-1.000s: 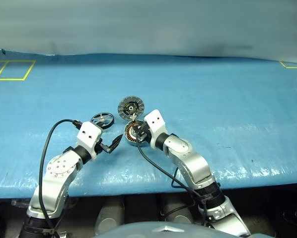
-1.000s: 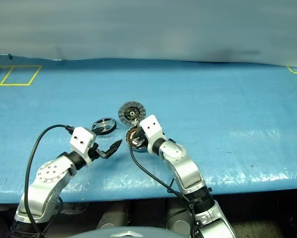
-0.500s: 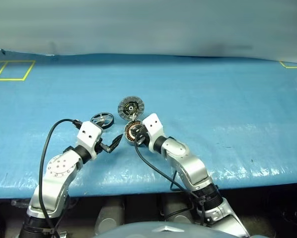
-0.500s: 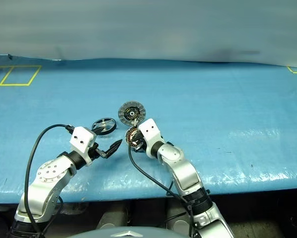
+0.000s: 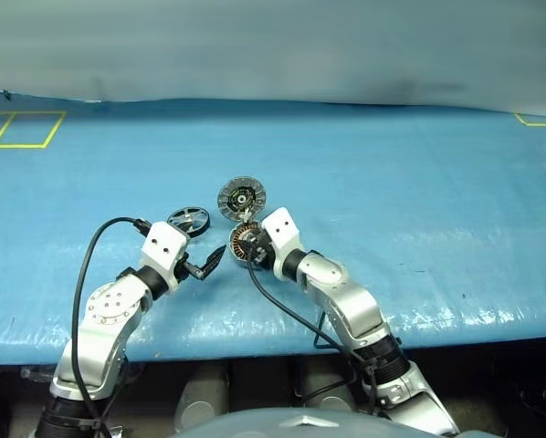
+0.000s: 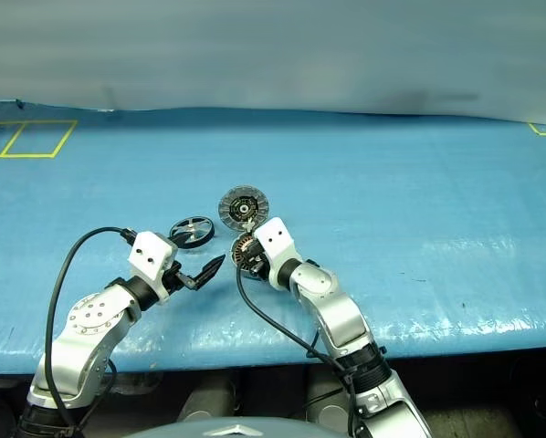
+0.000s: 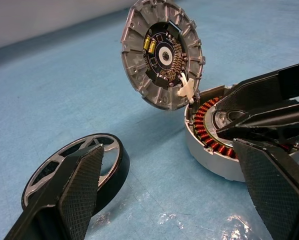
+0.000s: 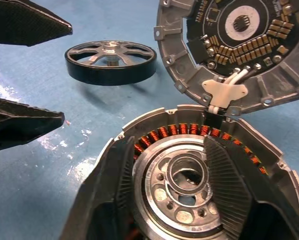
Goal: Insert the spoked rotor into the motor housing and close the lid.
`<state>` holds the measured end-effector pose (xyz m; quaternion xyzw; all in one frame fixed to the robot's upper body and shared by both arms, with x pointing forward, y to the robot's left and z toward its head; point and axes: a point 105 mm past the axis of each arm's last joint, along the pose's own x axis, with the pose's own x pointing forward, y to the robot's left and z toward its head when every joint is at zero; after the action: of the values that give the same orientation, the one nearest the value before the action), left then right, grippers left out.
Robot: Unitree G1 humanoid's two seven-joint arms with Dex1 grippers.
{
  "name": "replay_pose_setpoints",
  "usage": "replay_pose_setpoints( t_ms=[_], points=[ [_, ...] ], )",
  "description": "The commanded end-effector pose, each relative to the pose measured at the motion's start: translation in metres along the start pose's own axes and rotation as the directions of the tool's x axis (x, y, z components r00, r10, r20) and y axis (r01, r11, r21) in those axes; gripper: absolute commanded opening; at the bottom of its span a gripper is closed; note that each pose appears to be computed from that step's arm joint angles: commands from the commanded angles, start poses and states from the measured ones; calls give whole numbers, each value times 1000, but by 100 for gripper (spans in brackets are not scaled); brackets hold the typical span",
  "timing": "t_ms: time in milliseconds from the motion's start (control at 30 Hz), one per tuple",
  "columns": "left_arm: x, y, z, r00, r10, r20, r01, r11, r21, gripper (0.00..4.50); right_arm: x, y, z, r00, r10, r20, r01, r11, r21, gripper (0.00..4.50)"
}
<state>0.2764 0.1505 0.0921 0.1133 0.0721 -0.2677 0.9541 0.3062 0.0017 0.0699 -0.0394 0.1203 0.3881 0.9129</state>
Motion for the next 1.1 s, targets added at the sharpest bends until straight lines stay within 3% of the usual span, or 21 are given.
replay_pose_setpoints(
  t_ms=[33,133,200,467,833,1100],
  points=[
    [-1,-1,15,998,-3,59,2,1000,27,450,-7,5,21,998,34,60,-34,999,3,293],
    [-1,-1,14,998,-4,57,2,1000,27,450,-14,8,46,990,45,136,-48,999,23,293],
    [0,-1,14,998,-5,58,4,1000,27,450,-16,7,55,987,32,157,-38,999,34,251],
    [2,-1,15,998,-16,59,14,999,31,450,-13,2,42,998,-36,52,38,998,-54,5],
    [0,-1,14,998,-19,54,17,999,38,450,-14,-1,20,998,-51,-36,49,997,-65,5],
    [-3,-13,8,995,-102,20,102,995,20,450,-13,-1,15,998,-48,-47,45,997,-62,5]
  ],
)
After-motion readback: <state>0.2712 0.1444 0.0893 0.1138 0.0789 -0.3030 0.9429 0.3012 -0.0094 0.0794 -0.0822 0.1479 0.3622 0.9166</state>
